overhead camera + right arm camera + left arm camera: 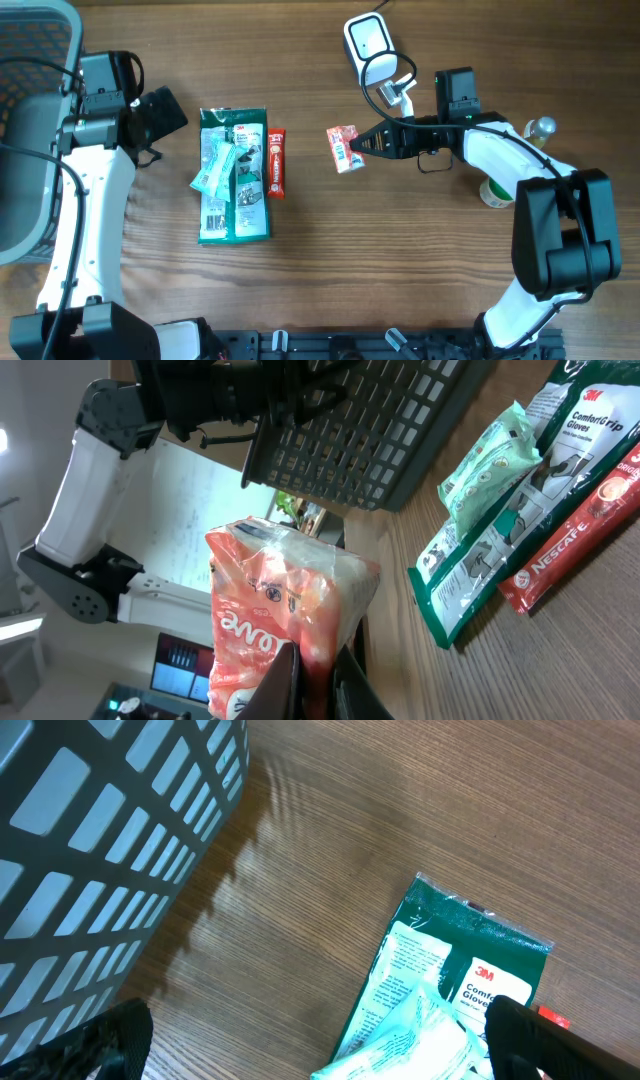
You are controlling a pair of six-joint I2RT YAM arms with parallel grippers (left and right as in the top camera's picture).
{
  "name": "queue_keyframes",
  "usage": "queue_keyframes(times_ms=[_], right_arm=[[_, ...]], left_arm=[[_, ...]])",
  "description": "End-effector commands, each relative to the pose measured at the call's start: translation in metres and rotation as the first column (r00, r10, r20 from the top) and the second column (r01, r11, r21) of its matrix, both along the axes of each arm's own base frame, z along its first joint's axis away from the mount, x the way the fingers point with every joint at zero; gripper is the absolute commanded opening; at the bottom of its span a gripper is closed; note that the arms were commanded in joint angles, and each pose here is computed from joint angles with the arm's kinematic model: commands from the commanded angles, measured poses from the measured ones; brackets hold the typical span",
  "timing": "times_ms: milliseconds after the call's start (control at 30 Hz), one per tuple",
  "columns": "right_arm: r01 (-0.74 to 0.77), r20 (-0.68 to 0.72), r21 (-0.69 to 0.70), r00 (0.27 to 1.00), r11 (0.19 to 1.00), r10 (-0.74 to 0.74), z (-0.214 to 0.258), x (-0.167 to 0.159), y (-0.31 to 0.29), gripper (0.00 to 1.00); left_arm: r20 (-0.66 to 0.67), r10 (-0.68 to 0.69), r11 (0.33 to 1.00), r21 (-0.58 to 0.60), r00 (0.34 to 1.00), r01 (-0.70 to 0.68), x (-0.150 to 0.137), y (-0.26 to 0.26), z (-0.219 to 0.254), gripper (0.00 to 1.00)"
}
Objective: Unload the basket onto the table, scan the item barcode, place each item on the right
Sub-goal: 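Lift red snack pack with right gripper and hold it near scanner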
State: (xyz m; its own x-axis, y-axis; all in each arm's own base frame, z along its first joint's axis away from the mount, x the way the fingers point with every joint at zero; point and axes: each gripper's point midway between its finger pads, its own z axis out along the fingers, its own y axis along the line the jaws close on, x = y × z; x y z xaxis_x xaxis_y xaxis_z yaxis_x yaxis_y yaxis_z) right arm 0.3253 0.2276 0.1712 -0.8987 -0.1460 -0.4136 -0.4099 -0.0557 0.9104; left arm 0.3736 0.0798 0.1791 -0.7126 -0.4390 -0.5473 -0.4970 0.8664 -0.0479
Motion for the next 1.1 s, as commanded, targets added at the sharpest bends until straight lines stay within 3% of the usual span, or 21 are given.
queue_keyframes(times_ms=[0, 267, 500, 833, 1067], right_arm=[[-0.032, 0.035, 0.050, 0.999, 0.998, 0.030, 0.015, -0.008, 0.000, 0.04], [-0.008, 0.023, 0.011, 1.000, 1.000, 0.008, 0.008, -0.005, 0.001, 0.04], [-0.039, 0.020, 0.057, 0.999, 0.998, 0.038, 0.021, -0.010, -0.001, 0.04], [-0.061, 0.291, 0.086, 0.956, 0.994, 0.034, 0.129, -0.056, -0.008, 0.04], [-0.065, 0.323, 0.087, 0.946, 0.994, 0.033, 0.150, -0.070, -0.011, 0.04]], left_arm=[[0.013, 0.017, 1.000, -0.003, 1.000, -0.017, 0.001, 0.003, 0.003, 1.00], [0.013, 0.017, 1.000, -0.003, 1.000, -0.017, 0.001, 0.003, 0.003, 1.00], [0.013, 0.017, 1.000, -0.003, 1.000, -0.017, 0.001, 0.003, 0.003, 1.00], [0.013, 0.017, 1.000, -0.003, 1.000, -0.017, 0.001, 0.003, 0.003, 1.00], [0.013, 0.017, 1.000, -0.003, 1.000, -0.017, 0.001, 0.003, 0.003, 1.00]])
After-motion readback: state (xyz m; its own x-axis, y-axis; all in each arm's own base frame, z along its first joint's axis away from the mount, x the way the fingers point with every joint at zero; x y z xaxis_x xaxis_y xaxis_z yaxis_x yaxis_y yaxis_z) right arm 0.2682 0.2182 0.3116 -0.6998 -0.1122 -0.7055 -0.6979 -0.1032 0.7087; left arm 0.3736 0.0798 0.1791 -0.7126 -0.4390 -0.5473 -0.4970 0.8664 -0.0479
